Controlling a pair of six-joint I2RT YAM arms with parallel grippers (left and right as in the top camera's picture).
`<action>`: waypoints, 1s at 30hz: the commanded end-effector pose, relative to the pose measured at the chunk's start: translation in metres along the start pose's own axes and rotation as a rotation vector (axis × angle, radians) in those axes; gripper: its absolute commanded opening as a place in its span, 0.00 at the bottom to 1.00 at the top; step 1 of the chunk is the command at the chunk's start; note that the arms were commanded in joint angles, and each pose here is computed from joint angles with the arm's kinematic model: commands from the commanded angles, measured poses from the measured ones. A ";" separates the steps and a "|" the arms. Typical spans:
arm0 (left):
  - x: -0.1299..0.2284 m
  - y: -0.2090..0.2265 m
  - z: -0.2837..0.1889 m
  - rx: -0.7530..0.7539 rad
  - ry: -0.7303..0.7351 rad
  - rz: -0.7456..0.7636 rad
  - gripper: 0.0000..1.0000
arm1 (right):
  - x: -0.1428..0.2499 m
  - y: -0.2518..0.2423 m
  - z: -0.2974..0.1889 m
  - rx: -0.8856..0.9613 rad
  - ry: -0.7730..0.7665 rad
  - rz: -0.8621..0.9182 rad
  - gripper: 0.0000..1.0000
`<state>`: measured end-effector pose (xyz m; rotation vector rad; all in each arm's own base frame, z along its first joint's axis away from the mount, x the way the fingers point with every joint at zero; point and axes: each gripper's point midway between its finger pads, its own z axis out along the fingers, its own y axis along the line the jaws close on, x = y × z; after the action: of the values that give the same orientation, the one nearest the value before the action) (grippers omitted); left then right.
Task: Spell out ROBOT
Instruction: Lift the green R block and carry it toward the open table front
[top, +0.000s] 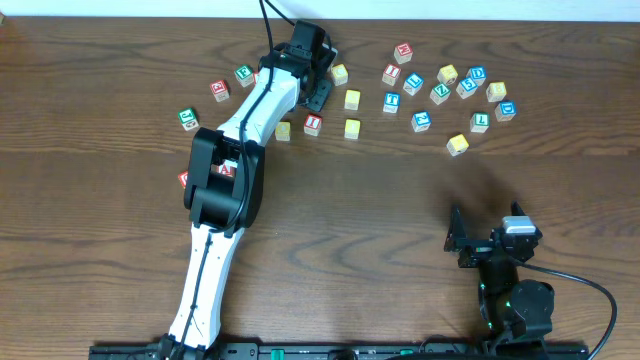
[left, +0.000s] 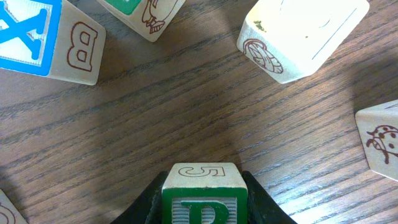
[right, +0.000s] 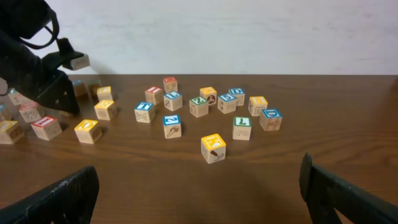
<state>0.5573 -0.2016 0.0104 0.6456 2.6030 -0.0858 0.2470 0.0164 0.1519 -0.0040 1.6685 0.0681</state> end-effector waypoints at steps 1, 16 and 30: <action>-0.021 0.007 -0.025 -0.023 -0.060 -0.005 0.24 | 0.001 0.000 0.000 0.005 0.002 0.013 0.99; -0.054 0.011 -0.089 -0.038 -0.169 -0.004 0.24 | 0.001 0.000 0.000 0.005 0.002 0.013 0.99; -0.069 0.011 -0.193 -0.051 -0.258 -0.002 0.13 | 0.001 0.000 0.000 0.005 0.002 0.013 0.99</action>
<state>0.5394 -0.1953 0.1716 0.6022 2.4194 -0.1056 0.2470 0.0164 0.1519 -0.0040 1.6685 0.0681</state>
